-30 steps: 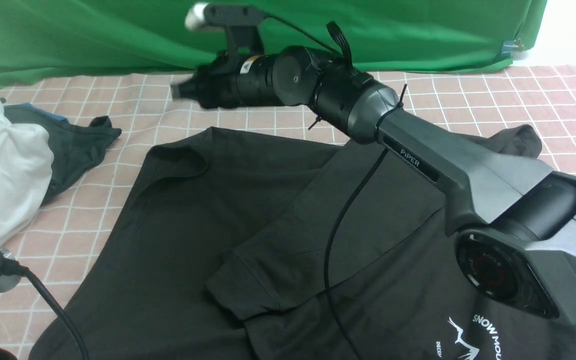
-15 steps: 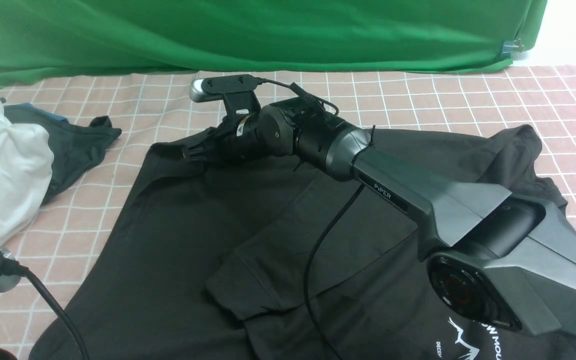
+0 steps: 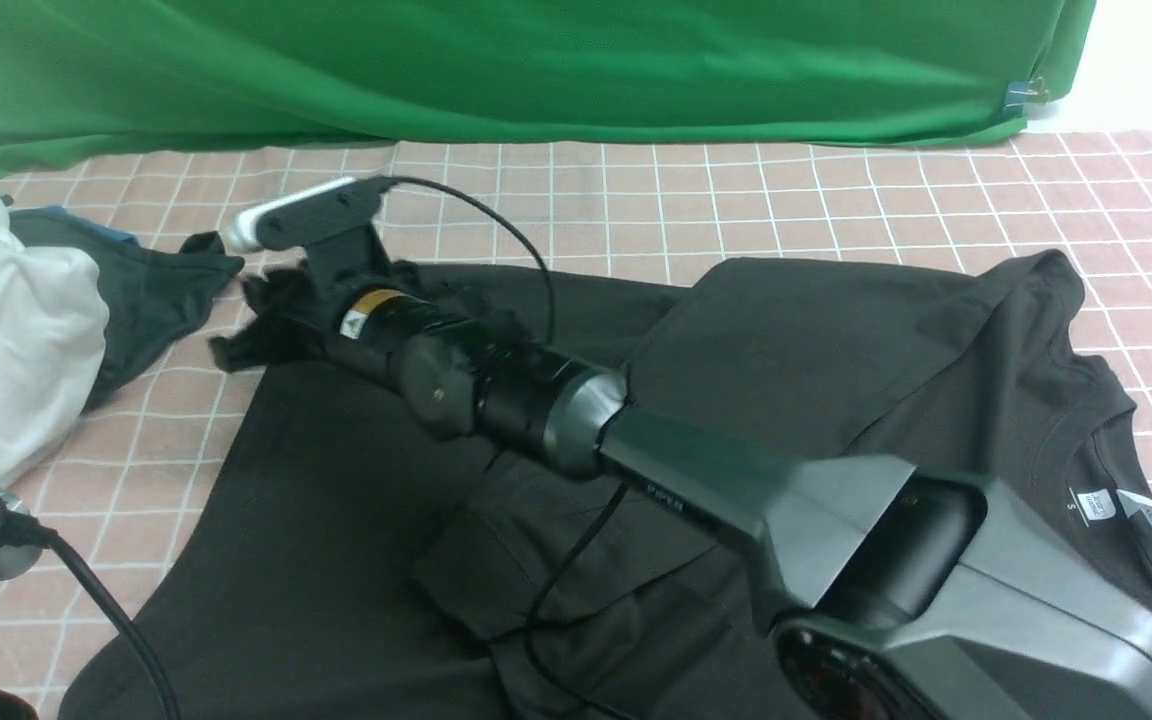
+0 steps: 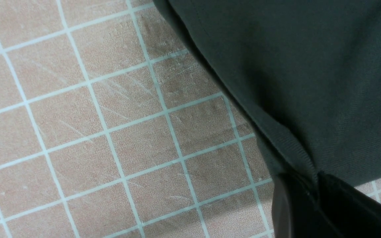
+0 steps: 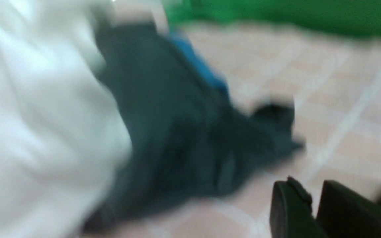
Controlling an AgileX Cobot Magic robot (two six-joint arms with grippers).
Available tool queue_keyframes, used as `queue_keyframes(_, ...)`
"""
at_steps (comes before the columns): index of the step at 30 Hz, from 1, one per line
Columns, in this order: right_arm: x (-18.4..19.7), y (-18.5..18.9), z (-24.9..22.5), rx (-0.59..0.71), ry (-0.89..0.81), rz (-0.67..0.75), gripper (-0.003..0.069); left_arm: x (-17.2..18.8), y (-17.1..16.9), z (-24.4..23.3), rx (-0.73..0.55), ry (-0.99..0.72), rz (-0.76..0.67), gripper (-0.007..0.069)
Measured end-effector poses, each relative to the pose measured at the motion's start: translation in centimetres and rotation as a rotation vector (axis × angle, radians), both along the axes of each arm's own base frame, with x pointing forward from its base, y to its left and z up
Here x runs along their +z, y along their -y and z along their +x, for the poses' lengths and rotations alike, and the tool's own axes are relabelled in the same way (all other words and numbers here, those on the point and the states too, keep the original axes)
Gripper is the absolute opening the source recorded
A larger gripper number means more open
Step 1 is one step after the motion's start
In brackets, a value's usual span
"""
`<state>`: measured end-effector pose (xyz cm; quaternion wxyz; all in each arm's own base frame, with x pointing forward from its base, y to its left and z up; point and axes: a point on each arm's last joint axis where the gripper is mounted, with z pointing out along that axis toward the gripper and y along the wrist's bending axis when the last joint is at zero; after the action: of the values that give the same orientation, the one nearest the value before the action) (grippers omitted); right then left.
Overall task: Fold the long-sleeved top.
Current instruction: Use both arms simultaneously to clamp the lower edge of the clothing fabric
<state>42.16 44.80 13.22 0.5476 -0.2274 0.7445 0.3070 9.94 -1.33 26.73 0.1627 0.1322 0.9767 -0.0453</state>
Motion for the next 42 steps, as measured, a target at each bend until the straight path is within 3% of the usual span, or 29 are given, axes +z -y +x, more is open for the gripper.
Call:
queue_keyframes(5,0.8,1.2,1.3,-0.033,0.024,0.012,0.0168,0.0,0.0,0.0,0.0,0.0,0.0,0.005)
queue_keyframes(11,3.8,4.5,2.0,0.076,-0.231,-0.182,0.0174,0.0,0.0,0.0,0.0,0.0,0.0,0.005)
queue_keyframes(15,9.6,9.0,1.3,0.182,-0.401,-0.345,0.0167,0.0,0.0,0.1,0.001,0.006,0.0,0.005)
queue_keyframes(20,16.0,12.7,-0.5,0.222,-0.425,-0.457,0.0101,0.0,0.0,0.0,-0.001,-0.005,0.0,0.005)
queue_keyframes(27,21.0,18.3,-4.2,0.086,-0.373,-0.757,0.006,0.0,0.0,0.1,0.002,0.016,0.0,0.005)
queue_keyframes(29,20.8,19.4,-5.3,0.08,-0.397,-0.803,0.006,0.0,0.0,0.1,0.002,0.016,0.0,0.005)
queue_keyframes(30,21.1,21.7,-8.2,0.077,-0.435,-0.859,0.006,0.1,0.0,0.2,0.002,0.018,0.0,0.005)
queue_keyframes(37,19.7,28.6,-18.8,0.055,-0.504,-0.871,0.006,0.1,0.0,0.3,0.005,0.034,0.0,0.005)
queue_keyframes(39,18.4,29.6,-21.0,0.078,-0.518,-0.896,0.006,0.1,0.0,0.3,0.005,0.037,0.0,0.005)
queue_keyframes(42,13.9,30.9,-25.5,0.224,-0.571,-1.039,0.0062,0.1,0.1,0.3,0.006,0.04,-0.009,0.005)
